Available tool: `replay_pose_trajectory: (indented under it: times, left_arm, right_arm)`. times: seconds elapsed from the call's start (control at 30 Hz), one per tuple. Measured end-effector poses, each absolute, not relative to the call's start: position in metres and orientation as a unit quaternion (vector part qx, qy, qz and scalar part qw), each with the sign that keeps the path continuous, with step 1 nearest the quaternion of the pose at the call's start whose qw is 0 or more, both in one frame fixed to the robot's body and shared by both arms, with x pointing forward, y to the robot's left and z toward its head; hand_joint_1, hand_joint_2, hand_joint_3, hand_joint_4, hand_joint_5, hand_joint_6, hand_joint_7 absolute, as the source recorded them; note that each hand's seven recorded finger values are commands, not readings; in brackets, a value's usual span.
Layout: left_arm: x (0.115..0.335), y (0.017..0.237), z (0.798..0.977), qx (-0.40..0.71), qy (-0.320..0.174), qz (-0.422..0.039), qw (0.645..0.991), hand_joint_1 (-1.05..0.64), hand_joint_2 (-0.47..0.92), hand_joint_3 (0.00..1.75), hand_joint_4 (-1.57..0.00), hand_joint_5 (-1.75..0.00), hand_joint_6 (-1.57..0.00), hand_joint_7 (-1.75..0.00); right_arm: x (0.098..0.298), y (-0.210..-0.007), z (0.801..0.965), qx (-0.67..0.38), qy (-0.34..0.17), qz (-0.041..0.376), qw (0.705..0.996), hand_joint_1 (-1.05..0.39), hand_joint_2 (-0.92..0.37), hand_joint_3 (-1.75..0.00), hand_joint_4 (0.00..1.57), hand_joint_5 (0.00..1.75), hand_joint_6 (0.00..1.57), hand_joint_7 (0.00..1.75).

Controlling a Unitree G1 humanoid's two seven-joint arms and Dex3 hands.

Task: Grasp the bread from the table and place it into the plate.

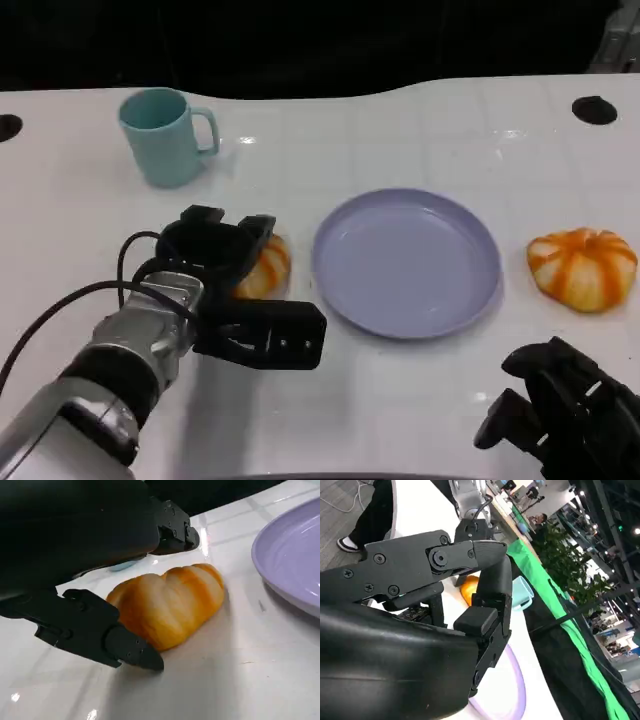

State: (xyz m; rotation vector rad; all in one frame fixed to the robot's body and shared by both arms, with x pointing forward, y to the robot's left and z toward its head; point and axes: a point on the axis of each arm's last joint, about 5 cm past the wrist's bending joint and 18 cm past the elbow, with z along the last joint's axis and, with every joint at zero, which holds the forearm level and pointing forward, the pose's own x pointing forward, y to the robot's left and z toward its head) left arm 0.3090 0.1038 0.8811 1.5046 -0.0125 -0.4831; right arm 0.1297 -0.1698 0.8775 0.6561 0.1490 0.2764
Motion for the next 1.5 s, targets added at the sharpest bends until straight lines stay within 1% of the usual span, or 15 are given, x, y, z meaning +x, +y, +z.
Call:
replay_pose_trajectory:
  times: [0.17,0.33,0.5,0.53,0.57,0.6,0.7,0.8,0.83,0.87,0.9,0.97,1.13,1.43,1.5]
  left_arm:
    - [0.311,0.104,0.882,0.670,0.004,-0.223,0.708,-0.28,0.74,0.00,-0.05,-0.19,-0.17,-0.01]
    - [0.313,0.105,0.883,0.661,0.013,-0.235,0.713,-0.21,0.81,0.01,-0.36,-0.16,-0.40,-0.03]
    - [0.314,0.105,0.884,0.662,0.011,-0.244,0.709,-0.18,0.86,0.01,-0.56,-0.15,-0.56,-0.04]
    - [0.314,0.105,0.885,0.661,0.012,-0.244,0.709,-0.18,0.88,0.01,-0.62,-0.41,-0.64,-0.02]
    - [0.314,0.105,0.885,0.660,0.011,-0.245,0.710,-0.18,0.90,0.01,-0.55,-0.79,-0.71,-0.01]
    - [0.314,0.105,0.885,0.658,0.010,-0.244,0.713,-0.18,0.91,0.01,-0.52,-0.93,-0.73,-0.01]
    - [0.314,0.106,0.884,0.654,-0.001,-0.236,0.719,-0.23,0.92,0.24,-0.68,-1.12,-0.91,-0.03]
    - [0.313,0.106,0.883,0.652,-0.013,-0.233,0.722,-0.21,0.92,0.19,-0.77,-1.16,-1.09,-0.08]
    - [0.313,0.106,0.883,0.651,-0.014,-0.231,0.723,-0.20,0.92,0.21,-0.76,-1.39,-1.07,-0.39]
    - [0.313,0.107,0.883,0.651,-0.016,-0.229,0.723,-0.20,0.92,0.26,-0.75,-1.60,-0.86,-1.04]
    - [0.312,0.107,0.882,0.650,-0.020,-0.226,0.725,-0.20,0.92,0.30,-0.75,-1.67,-0.76,-1.30]
    - [0.312,0.108,0.881,0.648,-0.033,-0.217,0.730,-0.22,0.92,0.39,-0.77,-1.73,-0.63,-1.59]
    - [0.310,0.110,0.878,0.645,-0.054,-0.197,0.736,-0.21,0.92,0.40,-0.75,-1.75,-0.62,-1.56]
    - [0.305,0.113,0.872,0.637,-0.074,-0.165,0.749,-0.17,0.91,0.27,-0.82,-1.75,-0.68,-1.38]
    - [0.305,0.113,0.872,0.629,-0.073,-0.158,0.757,-0.15,0.91,0.24,-0.84,-1.75,-0.63,-1.52]
  right_arm:
    - [0.129,-0.170,0.881,0.321,0.068,0.137,0.935,-0.56,-0.92,-0.17,0.59,1.55,0.68,1.05]
    - [0.129,-0.170,0.882,0.324,0.065,0.139,0.934,-0.55,-0.92,-0.18,0.58,1.54,0.66,1.03]
    - [0.129,-0.170,0.882,0.329,0.063,0.140,0.932,-0.55,-0.92,-0.17,0.59,1.52,0.67,1.01]
    - [0.129,-0.170,0.882,0.329,0.063,0.140,0.932,-0.56,-0.92,-0.18,0.59,1.52,0.67,1.00]
    - [0.128,-0.170,0.881,0.329,0.063,0.140,0.932,-0.56,-0.92,-0.18,0.59,1.52,0.67,1.00]
    - [0.128,-0.170,0.881,0.329,0.064,0.140,0.932,-0.56,-0.92,-0.18,0.59,1.52,0.67,1.00]
    - [0.126,-0.171,0.880,0.329,0.067,0.138,0.932,-0.56,-0.92,-0.18,0.59,1.51,0.68,0.99]
    - [0.125,-0.171,0.880,0.330,0.069,0.138,0.931,-0.56,-0.92,-0.18,0.59,1.51,0.68,0.98]
    - [0.125,-0.171,0.880,0.330,0.069,0.138,0.931,-0.56,-0.92,-0.17,0.59,1.51,0.69,0.98]
    - [0.125,-0.171,0.880,0.330,0.069,0.138,0.931,-0.56,-0.92,-0.17,0.59,1.51,0.69,0.98]
    - [0.124,-0.171,0.880,0.330,0.069,0.138,0.931,-0.56,-0.92,-0.18,0.59,1.51,0.69,0.98]
    - [0.124,-0.171,0.880,0.330,0.069,0.138,0.931,-0.56,-0.92,-0.18,0.59,1.51,0.69,0.97]
    - [0.122,-0.171,0.881,0.329,0.066,0.139,0.932,-0.55,-0.92,-0.20,0.58,1.52,0.69,0.97]
    - [0.123,-0.171,0.881,0.329,0.064,0.145,0.931,-0.55,-0.92,-0.20,0.58,1.52,0.70,0.96]
    - [0.123,-0.171,0.882,0.329,0.063,0.145,0.931,-0.55,-0.92,-0.19,0.58,1.52,0.70,0.95]
